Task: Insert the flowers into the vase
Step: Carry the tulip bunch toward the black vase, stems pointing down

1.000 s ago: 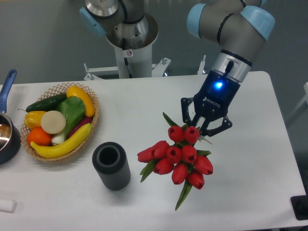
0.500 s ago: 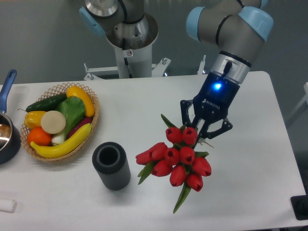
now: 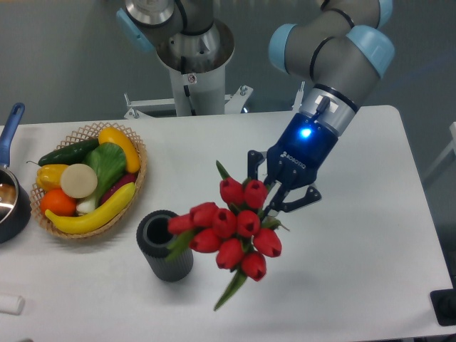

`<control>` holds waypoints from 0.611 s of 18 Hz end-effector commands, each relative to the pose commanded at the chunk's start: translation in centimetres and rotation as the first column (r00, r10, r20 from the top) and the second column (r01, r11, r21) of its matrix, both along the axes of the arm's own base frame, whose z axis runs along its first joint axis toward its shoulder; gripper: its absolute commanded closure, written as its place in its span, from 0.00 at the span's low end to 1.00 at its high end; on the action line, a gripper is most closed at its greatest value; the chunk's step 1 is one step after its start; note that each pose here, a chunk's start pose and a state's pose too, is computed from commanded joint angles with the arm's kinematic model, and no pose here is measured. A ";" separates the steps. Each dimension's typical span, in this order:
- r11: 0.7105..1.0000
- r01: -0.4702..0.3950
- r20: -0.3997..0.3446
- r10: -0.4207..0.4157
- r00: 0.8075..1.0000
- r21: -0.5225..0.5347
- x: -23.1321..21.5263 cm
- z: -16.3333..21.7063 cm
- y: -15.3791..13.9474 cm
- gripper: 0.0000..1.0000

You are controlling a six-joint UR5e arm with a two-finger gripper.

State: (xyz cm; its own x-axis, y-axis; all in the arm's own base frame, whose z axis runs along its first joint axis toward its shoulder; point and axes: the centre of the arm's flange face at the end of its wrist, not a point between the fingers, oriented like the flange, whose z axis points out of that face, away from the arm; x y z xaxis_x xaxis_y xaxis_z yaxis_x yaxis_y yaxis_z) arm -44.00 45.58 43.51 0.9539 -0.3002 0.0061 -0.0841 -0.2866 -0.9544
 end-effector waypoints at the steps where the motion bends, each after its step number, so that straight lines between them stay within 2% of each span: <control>1: 0.999 0.016 0.022 -0.017 1.000 0.038 0.3 0.2 -0.1 0.78; 3: 0.995 0.043 0.056 -0.048 0.997 0.093 1.2 0.1 -0.2 0.78; 8: 0.986 0.093 0.080 -0.105 0.991 0.140 3.9 -0.3 0.6 0.78; 11: 0.972 0.126 0.098 -0.147 0.984 0.198 5.3 0.6 0.9 0.78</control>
